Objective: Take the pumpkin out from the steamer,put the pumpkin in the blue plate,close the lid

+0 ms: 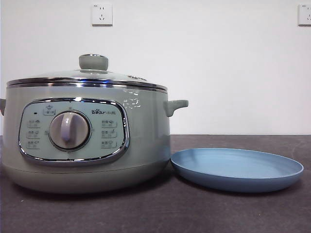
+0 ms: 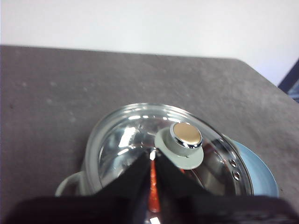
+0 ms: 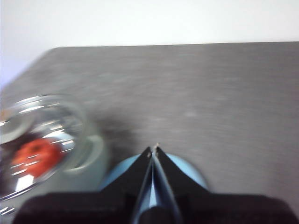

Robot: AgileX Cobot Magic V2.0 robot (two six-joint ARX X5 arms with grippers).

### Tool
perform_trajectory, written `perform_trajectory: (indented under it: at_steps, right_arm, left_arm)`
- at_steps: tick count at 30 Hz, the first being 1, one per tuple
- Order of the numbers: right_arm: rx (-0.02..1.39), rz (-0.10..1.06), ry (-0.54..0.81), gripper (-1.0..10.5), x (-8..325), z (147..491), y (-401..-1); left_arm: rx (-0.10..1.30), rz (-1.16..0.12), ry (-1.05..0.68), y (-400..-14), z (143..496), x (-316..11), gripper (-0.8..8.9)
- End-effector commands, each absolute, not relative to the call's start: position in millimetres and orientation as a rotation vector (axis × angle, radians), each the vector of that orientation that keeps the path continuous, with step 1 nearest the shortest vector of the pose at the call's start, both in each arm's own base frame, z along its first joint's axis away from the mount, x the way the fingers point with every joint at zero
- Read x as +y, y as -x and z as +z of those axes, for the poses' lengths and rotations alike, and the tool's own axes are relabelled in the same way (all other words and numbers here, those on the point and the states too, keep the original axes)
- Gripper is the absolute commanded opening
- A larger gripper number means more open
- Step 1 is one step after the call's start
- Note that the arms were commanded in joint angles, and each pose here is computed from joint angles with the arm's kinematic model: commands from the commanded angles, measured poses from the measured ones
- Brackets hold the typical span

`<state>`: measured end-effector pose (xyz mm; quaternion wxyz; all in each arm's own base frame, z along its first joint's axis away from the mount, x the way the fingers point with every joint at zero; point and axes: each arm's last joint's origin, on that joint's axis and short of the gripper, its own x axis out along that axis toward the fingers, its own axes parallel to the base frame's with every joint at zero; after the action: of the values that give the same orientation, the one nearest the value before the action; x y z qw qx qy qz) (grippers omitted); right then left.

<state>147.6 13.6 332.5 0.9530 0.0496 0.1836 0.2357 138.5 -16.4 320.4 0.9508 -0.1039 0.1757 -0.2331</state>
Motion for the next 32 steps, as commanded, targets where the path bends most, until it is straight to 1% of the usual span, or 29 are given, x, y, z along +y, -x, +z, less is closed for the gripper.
perform_trajectory:
  at_steps: [1,2,3,4,5,10,16,22,24,25,26,32]
  right_arm:
    - [0.391,0.556,-0.104,2.3,15.8,331.5,-151.8]
    - [0.404,0.555,-0.107,3.3,15.9,330.4,-153.3]
    - [0.421,0.548,-0.110,4.6,16.2,328.5,-155.0]
    - [0.439,0.545,-0.114,5.3,16.6,326.6,-156.5]
    - [0.452,0.547,-0.119,5.5,17.0,325.3,-157.0]
    - [0.491,0.551,-0.129,5.4,17.7,321.1,-159.6]
    - [0.495,0.562,-0.127,5.4,19.7,321.0,-159.2]
    - [0.502,0.561,-0.131,5.4,19.7,320.4,-158.9]
    - [0.504,0.561,-0.131,5.4,19.7,320.3,-158.8]
    - [0.504,0.561,-0.131,5.4,19.7,320.3,-158.8]
    - [0.504,0.561,-0.131,5.4,19.7,320.3,-158.8]
    - [0.505,0.561,-0.131,5.4,19.6,320.2,-158.8]
  left_arm:
    - [0.378,-0.486,0.200,-144.0,318.5,-17.0,3.52]
    - [0.386,-0.488,0.208,-145.2,317.8,-17.4,4.00]
    - [0.397,-0.496,0.214,-146.9,316.6,-18.2,4.16]
    - [0.406,-0.505,0.218,-148.1,315.7,-19.0,4.15]
    - [0.412,-0.507,0.222,-148.9,315.2,-19.6,4.15]
    - [0.445,-0.534,0.231,-161.2,318.9,-25.5,4.16]
    - [0.459,-0.595,0.205,-185.7,344.2,-43.4,4.17]
    - [0.528,-0.608,0.067,-209.9,359.4,-75.7,4.17]
    - [0.554,-0.605,0.020,-216.4,359.5,-87.6,4.24]
    - [0.563,-0.607,0.000,-220.4,358.3,-94.5,4.64]
    - [0.570,-0.615,-0.021,-223.3,356.9,-101.0,4.80]
    - [0.651,-0.622,-0.079,-238.8,338.0,-129.3,4.76]
